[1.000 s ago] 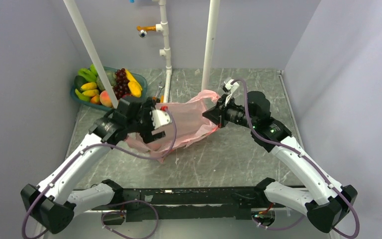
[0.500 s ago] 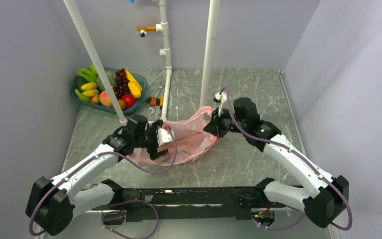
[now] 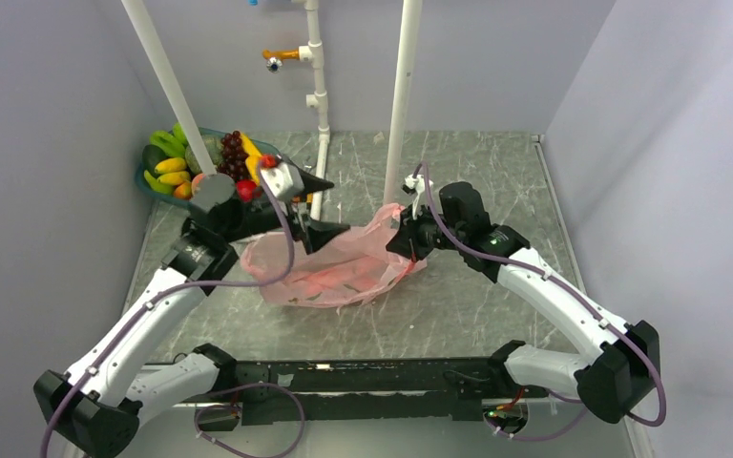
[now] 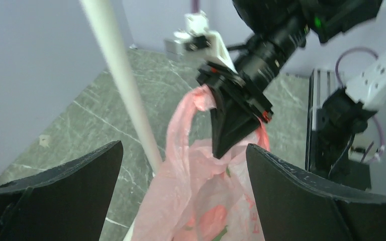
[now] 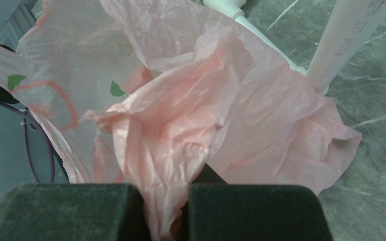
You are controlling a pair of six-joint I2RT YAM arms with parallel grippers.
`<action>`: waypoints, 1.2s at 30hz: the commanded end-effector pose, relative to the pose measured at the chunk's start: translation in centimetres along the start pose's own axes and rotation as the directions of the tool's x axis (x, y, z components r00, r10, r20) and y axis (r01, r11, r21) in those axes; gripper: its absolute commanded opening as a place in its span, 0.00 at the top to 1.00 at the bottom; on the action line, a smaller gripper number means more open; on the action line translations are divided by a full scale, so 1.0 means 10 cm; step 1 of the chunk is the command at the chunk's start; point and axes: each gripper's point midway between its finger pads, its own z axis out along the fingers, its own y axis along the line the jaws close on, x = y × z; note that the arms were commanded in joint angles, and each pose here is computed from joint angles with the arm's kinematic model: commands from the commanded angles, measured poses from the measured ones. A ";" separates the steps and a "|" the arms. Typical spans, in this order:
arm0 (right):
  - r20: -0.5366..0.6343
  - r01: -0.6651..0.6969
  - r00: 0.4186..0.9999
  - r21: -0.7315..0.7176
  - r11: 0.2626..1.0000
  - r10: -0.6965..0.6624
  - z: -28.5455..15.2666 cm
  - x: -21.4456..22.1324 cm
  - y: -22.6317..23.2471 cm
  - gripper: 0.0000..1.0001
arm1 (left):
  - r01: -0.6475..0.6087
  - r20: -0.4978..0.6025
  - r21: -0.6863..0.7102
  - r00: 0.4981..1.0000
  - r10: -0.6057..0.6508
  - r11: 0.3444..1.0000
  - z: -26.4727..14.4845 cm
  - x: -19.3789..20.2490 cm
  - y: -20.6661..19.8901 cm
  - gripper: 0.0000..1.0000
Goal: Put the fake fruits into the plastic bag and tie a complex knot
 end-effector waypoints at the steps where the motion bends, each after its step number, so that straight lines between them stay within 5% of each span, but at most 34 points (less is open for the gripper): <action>1: 0.066 0.041 0.997 0.014 0.999 -0.042 -0.13 -0.24 0.05 1.00 | 0.036 0.177 -0.098 0.984 -0.018 0.995 -0.43 -0.95 0.17 0.00; 5: 0.068 0.045 0.997 0.029 0.999 -0.046 -0.14 -0.25 0.02 1.00 | 0.048 0.145 -0.187 0.989 -0.021 0.981 -0.95 -1.15 0.24 0.01; 10: 0.061 0.043 0.997 0.033 0.999 -0.045 -0.13 -0.24 -0.01 1.00 | 0.235 0.108 -0.410 0.972 -0.209 0.881 -1.49 -0.85 0.45 0.02; 12: 0.062 0.046 0.997 0.034 0.998 -0.048 -0.14 -0.24 -0.01 1.00 | 0.333 0.139 -0.524 0.941 -0.308 0.784 -1.71 -0.65 0.57 0.03; 15: 0.061 0.051 0.997 0.040 0.998 -0.053 -0.15 -0.26 -0.02 1.00 | 0.427 0.196 -0.729 0.879 -0.434 0.535 -2.17 -0.19 0.82 0.06; 19: 0.057 0.058 0.997 0.047 0.997 -0.060 -0.18 -0.25 -0.03 1.00 | 0.297 0.122 -0.916 0.847 -0.517 0.271 -2.85 0.23 1.19 0.09; 22: 0.058 0.064 0.996 0.046 0.997 -0.066 -0.19 -0.25 -0.03 1.00 | 0.153 -0.001 -0.961 0.832 -0.555 0.230 -3.26 0.48 1.51 0.08; 27: 0.067 0.067 0.995 0.050 0.997 -0.070 -0.19 -0.29 -0.05 1.00 | 0.126 -0.074 -0.956 0.769 -0.634 0.265 -3.56 0.92 2.00 0.09; 36: 0.076 0.063 0.995 0.040 0.997 -0.066 -0.16 -0.36 -0.03 1.00 | 0.196 -0.094 -0.919 0.734 -0.673 0.342 -3.33 1.23 2.82 0.10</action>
